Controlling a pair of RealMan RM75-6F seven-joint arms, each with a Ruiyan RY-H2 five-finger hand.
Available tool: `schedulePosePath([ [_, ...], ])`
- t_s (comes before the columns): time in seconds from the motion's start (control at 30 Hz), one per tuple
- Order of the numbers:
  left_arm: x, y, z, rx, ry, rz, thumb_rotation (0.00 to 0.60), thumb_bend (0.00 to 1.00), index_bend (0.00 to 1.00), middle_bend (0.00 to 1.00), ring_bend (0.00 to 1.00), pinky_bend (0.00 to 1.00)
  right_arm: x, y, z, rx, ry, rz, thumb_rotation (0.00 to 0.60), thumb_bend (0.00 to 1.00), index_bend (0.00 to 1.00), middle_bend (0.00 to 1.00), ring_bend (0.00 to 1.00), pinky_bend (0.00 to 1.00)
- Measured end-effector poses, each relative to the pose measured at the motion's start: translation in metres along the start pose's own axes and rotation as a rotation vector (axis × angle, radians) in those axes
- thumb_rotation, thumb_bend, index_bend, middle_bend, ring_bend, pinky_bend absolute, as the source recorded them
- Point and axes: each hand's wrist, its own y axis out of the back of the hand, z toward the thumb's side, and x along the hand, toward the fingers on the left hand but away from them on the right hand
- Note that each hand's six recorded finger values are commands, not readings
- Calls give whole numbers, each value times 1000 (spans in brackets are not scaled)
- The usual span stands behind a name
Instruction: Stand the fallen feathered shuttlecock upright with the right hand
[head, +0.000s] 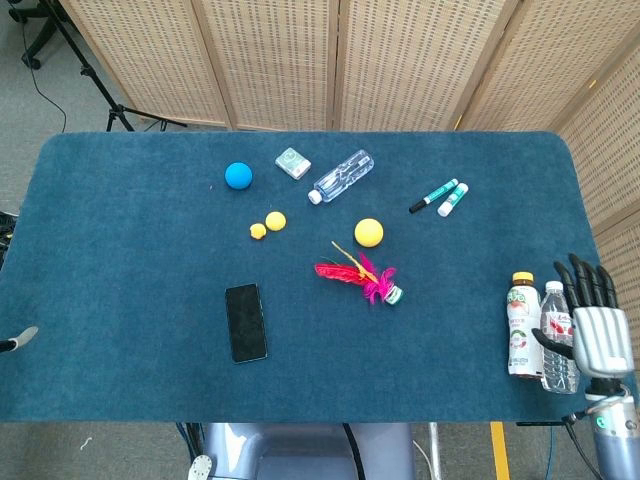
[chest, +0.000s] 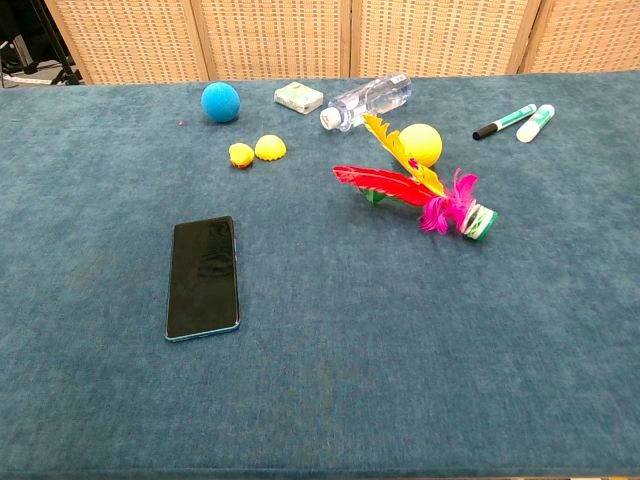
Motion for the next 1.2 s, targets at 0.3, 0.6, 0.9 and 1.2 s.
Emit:
schedulePosePath([
  [0.3, -3, 0, 1, -7, -2, -4, 600, 0, 0, 0, 0, 0, 11, 0, -6, -70, -42, -2, 600, 0, 66, 0, 0, 0],
  [0.6, -1, -2, 3, -4, -4, -5, 600, 0, 0, 0, 0, 0, -48, -6, 66, -401, 48, 81, 600, 127, 321, 0, 0, 0],
  [0.9, 5, -3, -4, -11, 20, -19, 600, 0, 0, 0, 0, 0, -113, -29, 150, -511, 39, 228, 600, 200, 370, 0, 0, 0],
  [1.2, 9, -5, -6, -14, 27, -35, 600, 0, 0, 0, 0, 0, -136, -67, 207, -573, -3, 329, 600, 260, 400, 0, 0, 0],
])
